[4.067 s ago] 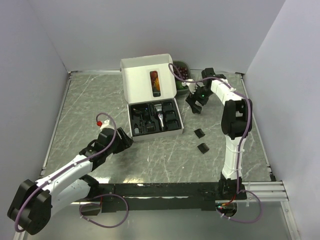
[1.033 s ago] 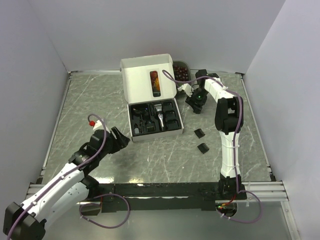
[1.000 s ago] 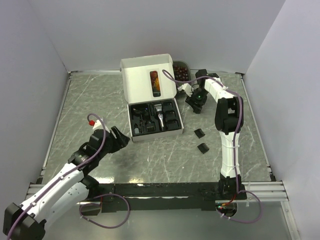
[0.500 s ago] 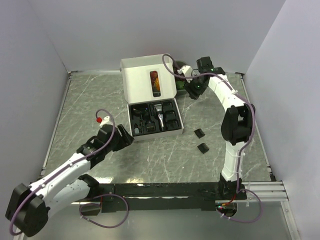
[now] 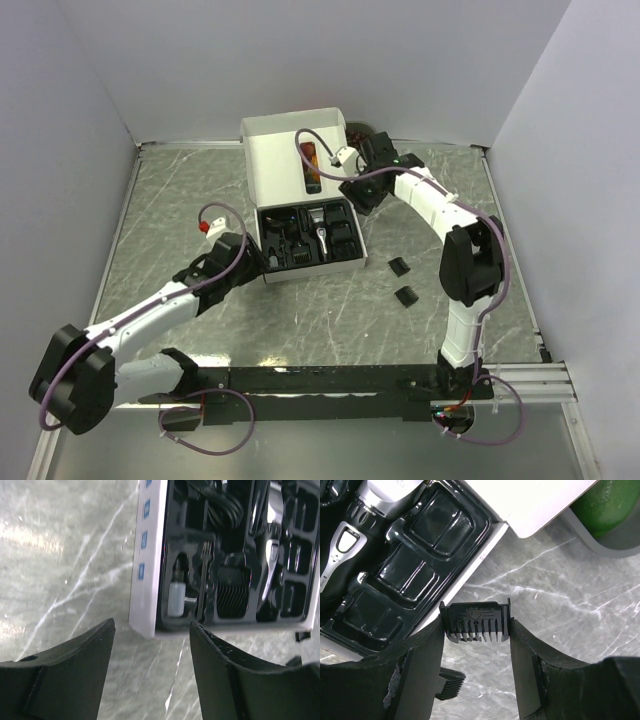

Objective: Sort the hair-cutting tools

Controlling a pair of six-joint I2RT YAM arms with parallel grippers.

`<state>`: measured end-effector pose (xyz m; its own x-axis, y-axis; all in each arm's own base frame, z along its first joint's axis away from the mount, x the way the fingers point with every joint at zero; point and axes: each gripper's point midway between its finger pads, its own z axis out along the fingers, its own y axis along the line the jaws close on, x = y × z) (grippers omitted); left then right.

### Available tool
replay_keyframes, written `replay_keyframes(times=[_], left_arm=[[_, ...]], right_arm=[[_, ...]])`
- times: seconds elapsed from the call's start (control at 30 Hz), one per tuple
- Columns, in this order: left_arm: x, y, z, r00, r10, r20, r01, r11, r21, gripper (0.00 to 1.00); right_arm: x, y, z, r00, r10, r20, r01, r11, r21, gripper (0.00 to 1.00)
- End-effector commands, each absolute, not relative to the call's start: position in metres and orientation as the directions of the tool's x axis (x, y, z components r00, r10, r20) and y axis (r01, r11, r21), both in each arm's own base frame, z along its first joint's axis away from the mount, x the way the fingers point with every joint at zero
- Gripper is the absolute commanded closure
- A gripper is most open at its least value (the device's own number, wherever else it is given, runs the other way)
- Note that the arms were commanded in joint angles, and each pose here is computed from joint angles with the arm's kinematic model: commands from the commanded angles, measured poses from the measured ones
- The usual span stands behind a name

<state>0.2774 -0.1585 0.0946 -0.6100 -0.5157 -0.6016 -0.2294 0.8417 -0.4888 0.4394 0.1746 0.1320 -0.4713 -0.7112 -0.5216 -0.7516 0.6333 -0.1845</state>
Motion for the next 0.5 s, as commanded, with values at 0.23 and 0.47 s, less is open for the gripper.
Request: replay_keyframes(times=[0.23,0.47], left_arm=[[0.308,-0.155,0.104,-0.532,-0.544,-0.649,-0.3,0.838,-0.456,0.45],[0.308,-0.151,0.09,-0.535,-0.535,-0.653,-0.323,0.844,-0.427,0.55]], right_arm=[[0.442,0.168,0.195,-0.398,-0.656,-0.641,-0.671,0.685,-0.285,0.59],[0.441,0.169,0.193,-0.401,-0.657,-0.639,-0.676,0.682,-0.277,0.59]])
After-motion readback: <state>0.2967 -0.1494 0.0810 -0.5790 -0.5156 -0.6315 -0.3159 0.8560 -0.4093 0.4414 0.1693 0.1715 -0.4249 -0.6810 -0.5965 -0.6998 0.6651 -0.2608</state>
